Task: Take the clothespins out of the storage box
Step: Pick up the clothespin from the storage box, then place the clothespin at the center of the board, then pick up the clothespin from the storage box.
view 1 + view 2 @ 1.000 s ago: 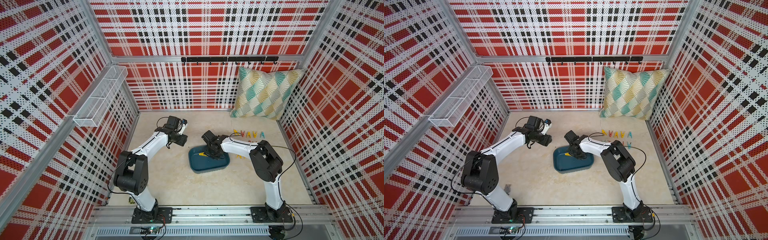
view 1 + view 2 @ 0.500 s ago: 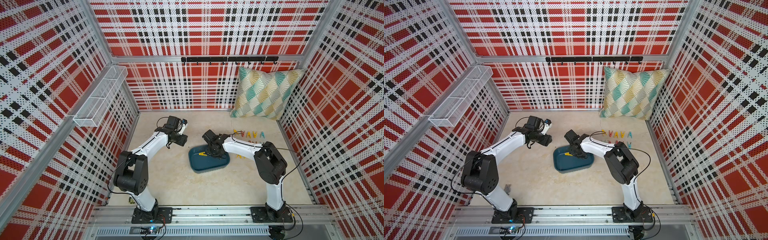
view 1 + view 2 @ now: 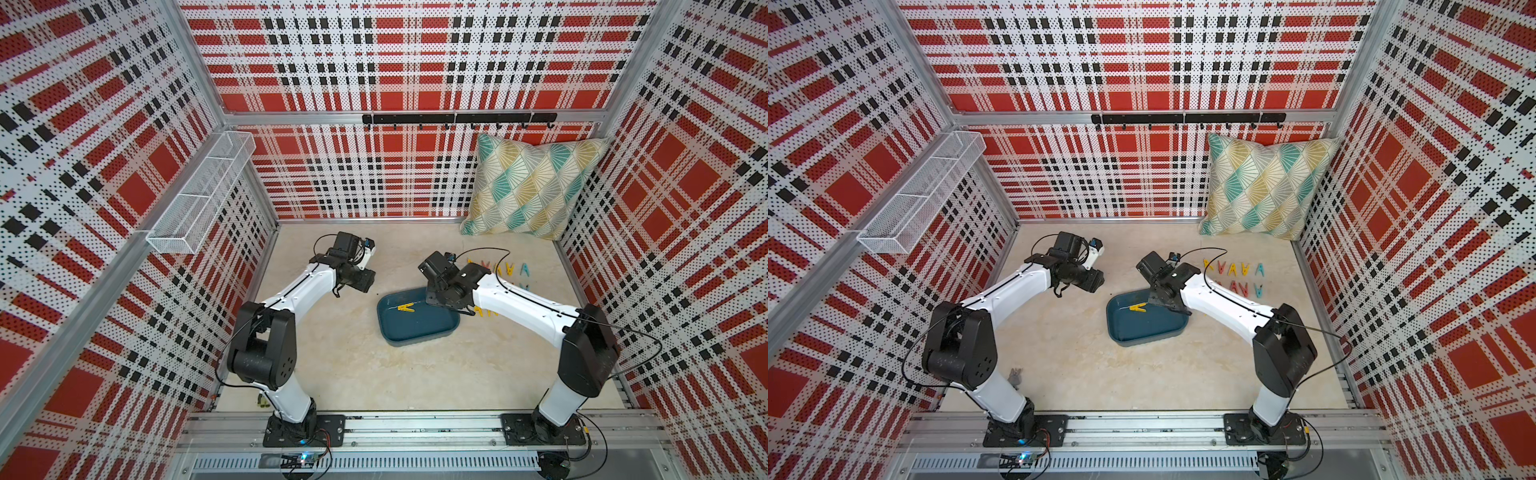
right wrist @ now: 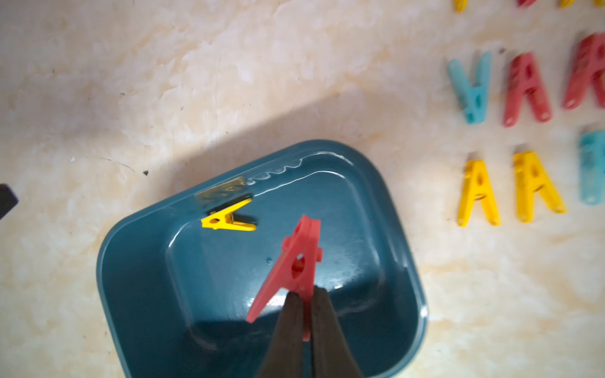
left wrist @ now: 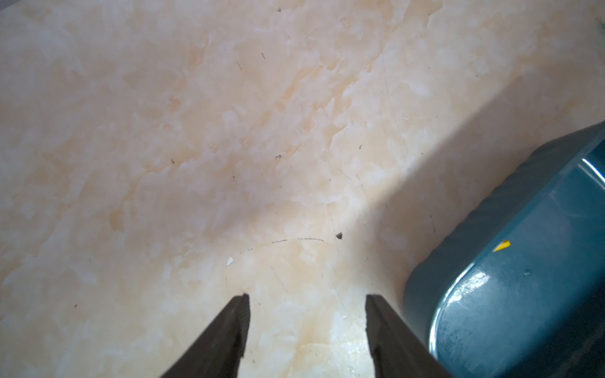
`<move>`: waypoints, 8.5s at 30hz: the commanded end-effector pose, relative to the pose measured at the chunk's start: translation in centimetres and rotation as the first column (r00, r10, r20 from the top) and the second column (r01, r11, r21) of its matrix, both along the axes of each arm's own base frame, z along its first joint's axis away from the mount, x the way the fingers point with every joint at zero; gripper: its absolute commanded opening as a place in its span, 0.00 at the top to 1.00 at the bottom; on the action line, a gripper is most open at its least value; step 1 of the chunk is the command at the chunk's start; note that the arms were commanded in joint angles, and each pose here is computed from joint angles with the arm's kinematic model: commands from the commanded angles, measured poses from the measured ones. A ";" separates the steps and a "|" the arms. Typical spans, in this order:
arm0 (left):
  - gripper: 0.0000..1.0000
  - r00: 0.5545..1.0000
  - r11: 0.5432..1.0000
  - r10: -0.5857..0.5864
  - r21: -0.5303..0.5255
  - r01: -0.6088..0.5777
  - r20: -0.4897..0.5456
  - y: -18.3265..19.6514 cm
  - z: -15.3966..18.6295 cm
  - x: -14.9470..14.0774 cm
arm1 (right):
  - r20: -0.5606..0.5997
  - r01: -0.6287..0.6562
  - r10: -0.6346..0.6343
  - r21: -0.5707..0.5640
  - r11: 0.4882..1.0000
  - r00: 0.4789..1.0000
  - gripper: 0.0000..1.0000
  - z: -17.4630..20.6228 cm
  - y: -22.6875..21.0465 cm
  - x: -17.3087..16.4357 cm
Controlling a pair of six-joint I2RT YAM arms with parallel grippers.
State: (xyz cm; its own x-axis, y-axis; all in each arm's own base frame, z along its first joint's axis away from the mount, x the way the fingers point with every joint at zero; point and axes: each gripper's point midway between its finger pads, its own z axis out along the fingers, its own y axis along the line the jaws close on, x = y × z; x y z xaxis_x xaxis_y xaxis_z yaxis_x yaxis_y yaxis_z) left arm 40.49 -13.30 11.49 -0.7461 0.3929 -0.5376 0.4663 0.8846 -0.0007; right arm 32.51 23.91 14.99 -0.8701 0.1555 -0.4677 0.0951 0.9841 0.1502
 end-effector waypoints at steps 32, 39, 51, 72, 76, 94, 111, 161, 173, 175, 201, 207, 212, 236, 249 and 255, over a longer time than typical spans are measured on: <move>0.38 1.000 1.000 -0.023 0.011 0.023 0.014 -1.0 0.3 0.2 | -0.388 -0.086 -0.102 -0.439 0.895 0.916 1.00 -6.8 -26.3 -0.8; 0.38 1.000 1.000 -0.024 0.011 0.024 0.010 -1.0 0.1 0.2 | -0.420 -0.156 -0.092 -0.520 0.840 0.903 1.00 -7.7 -27.6 0.7; 0.38 1.000 1.000 -0.021 0.013 0.021 0.015 -0.9 0.3 0.2 | -0.448 -0.204 -0.074 -0.540 0.817 0.891 1.00 -10.7 -27.8 2.6; 0.38 1.000 1.000 -0.020 0.010 0.020 0.019 -0.8 0.5 0.2 | -0.489 -0.237 -0.047 -0.502 0.832 0.871 1.00 -12.5 -26.9 1.6; 0.38 1.000 1.000 -0.020 0.008 0.020 0.017 -0.8 0.4 0.2 | -0.486 -0.233 -0.052 -0.508 0.829 0.873 1.00 -11.9 -26.8 1.4; 0.38 0.999 1.000 -0.023 -0.001 0.023 0.023 -0.8 0.8 0.1 | -0.450 -0.206 -0.071 -0.536 0.819 0.890 0.93 -9.8 -27.1 1.7; 0.38 0.999 1.000 -0.018 -0.006 0.018 0.027 -0.5 1.0 0.1 | -0.342 -0.113 -0.104 -0.560 0.821 0.934 0.00 -6.7 -27.0 3.5; 0.38 0.999 0.999 0.045 -0.016 -0.044 0.030 1.7 1.0 0.8 | -0.005 -0.422 0.426 0.119 0.899 0.905 0.33 1.4 -0.7 1.5; 0.38 0.998 0.998 0.055 -0.021 -0.055 0.034 2.2 1.2 0.9 | -0.203 -0.709 0.686 -0.069 0.702 0.699 0.40 -5.1 6.4 1.4; 0.38 0.998 0.998 0.061 -0.022 -0.060 0.033 2.4 1.2 1.0 | -0.221 -0.730 0.700 -0.094 0.677 0.679 0.40 -6.1 6.8 1.3; 0.38 0.991 0.990 0.126 -0.069 -0.123 0.049 4.6 2.4 1.5 | -0.274 -0.789 0.741 -0.236 0.567 0.614 0.58 -11.6 10.0 2.7; 0.38 0.991 0.990 0.125 -0.072 -0.121 0.048 4.6 2.4 1.5 | -0.287 -0.794 0.740 -0.238 0.560 0.608 0.59 -12.8 9.9 2.5; 0.38 0.991 0.990 0.126 -0.073 -0.122 0.048 4.6 2.4 1.5 | -0.287 -0.795 0.742 -0.225 0.563 0.606 0.60 -13.6 10.2 2.3; 0.38 0.991 0.990 0.123 -0.074 -0.120 0.047 4.6 2.3 1.4 | -0.165 -0.780 0.762 -0.145 0.609 0.626 1.00 -8.4 11.0 0.0; 0.38 0.992 0.991 0.121 -0.069 -0.118 0.043 4.5 2.1 1.4 | 0.073 -0.692 0.693 -0.035 0.721 0.718 1.00 2.4 7.7 -2.1; 0.38 0.992 0.991 0.120 -0.065 -0.117 0.041 4.4 1.9 1.5 | 0.092 -0.463 0.459 0.027 0.886 0.884 1.00 3.5 0.4 -0.4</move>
